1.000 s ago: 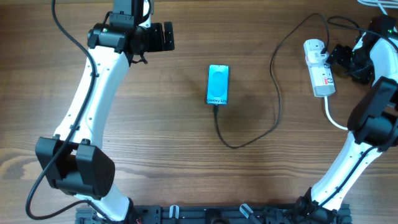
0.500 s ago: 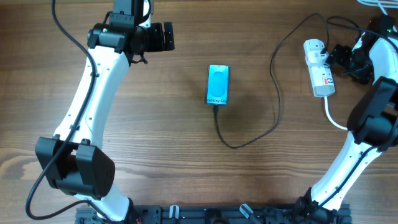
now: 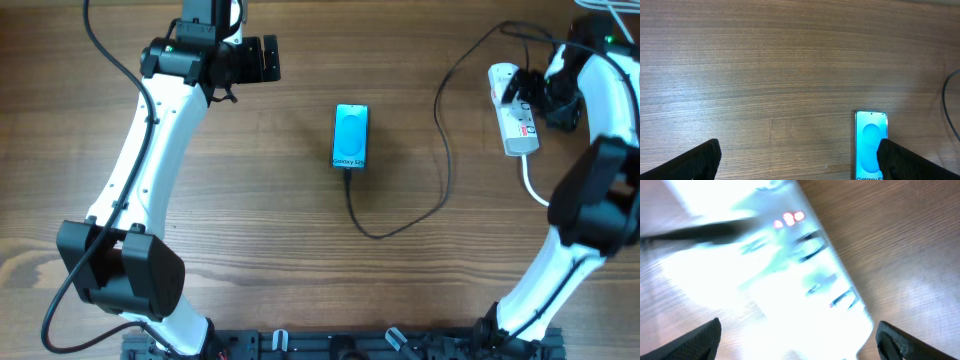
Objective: Plug charger to phone and switch on socket
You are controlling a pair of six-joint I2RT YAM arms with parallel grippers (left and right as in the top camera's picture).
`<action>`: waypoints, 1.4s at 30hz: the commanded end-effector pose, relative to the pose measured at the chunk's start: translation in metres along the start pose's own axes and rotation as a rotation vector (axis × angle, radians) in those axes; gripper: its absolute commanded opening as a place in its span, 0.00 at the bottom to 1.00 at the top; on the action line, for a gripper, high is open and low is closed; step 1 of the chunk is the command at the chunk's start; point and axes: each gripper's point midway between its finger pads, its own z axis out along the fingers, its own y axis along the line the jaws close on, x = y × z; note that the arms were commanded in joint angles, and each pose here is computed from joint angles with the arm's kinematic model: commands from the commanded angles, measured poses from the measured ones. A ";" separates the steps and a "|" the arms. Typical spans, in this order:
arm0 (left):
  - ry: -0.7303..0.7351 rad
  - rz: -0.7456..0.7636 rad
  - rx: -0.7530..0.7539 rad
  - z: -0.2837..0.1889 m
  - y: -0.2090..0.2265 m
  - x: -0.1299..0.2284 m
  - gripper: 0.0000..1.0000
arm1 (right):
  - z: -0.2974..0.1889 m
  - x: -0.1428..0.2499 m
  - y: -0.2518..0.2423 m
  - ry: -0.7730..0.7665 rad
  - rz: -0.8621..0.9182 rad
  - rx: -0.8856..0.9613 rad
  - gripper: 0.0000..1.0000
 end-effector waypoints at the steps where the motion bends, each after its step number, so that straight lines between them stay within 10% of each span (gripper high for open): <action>1: 0.008 0.018 -0.017 0.004 0.002 0.003 1.00 | -0.133 0.005 0.014 -0.228 0.013 -0.076 1.00; 10: 0.008 0.018 -0.017 0.004 0.002 0.003 1.00 | -0.279 0.119 0.022 -0.432 -0.018 -0.144 1.00; 19: 0.008 0.018 -0.017 0.004 0.002 0.003 1.00 | -0.262 0.236 0.003 -0.403 0.370 -0.267 1.00; 28: 0.008 0.018 -0.017 0.004 0.002 0.003 1.00 | -0.254 0.252 -0.020 -0.372 0.528 -0.169 1.00; 32: 0.008 0.018 -0.017 0.004 0.002 0.003 1.00 | -0.238 0.244 -0.015 -0.381 0.411 -0.175 1.00; 42: 0.008 0.018 -0.017 0.004 0.002 0.003 1.00 | -0.208 0.241 0.033 -1.046 -0.433 -0.386 1.00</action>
